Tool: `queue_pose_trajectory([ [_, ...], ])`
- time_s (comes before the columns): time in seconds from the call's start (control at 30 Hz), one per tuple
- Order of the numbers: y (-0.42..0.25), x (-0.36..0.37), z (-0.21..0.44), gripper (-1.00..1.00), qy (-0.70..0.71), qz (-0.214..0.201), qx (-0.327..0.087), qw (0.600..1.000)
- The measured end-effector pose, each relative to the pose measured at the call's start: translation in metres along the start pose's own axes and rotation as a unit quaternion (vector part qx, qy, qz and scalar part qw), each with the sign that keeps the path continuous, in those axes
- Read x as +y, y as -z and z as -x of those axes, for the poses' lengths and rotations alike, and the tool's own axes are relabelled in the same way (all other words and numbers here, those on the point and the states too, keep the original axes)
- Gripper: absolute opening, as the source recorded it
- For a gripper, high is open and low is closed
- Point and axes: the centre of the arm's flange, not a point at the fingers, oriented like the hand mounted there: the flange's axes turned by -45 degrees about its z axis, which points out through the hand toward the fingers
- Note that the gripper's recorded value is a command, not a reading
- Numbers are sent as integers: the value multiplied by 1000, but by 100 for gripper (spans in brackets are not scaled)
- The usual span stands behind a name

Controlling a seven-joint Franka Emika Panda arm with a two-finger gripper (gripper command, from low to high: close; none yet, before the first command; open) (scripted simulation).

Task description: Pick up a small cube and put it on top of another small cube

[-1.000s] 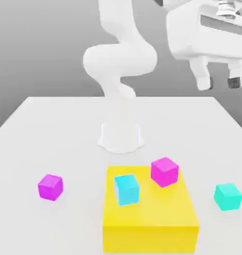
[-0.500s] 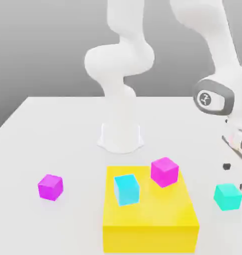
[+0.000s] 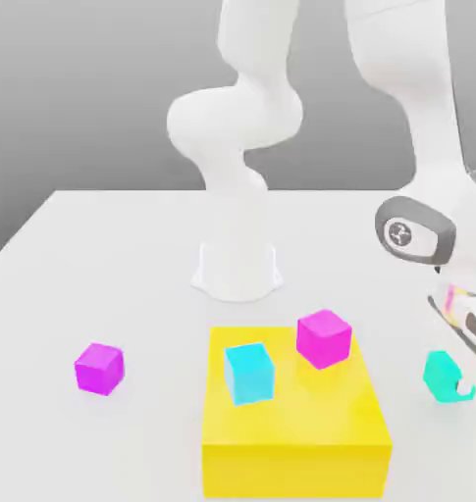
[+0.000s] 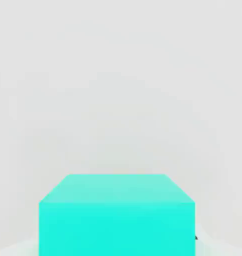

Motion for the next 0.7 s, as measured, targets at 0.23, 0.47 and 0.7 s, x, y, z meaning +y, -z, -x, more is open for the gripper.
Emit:
queue_pose_trajectory([
  [0.23, 69, 14, 73, -100, -179, 1, -2, 984],
  [0.47, 125, -2, 138, -100, -357, 1, -1, 934],
  [0.7, 132, -21, 186, -100, -484, -1, 2, 875],
])
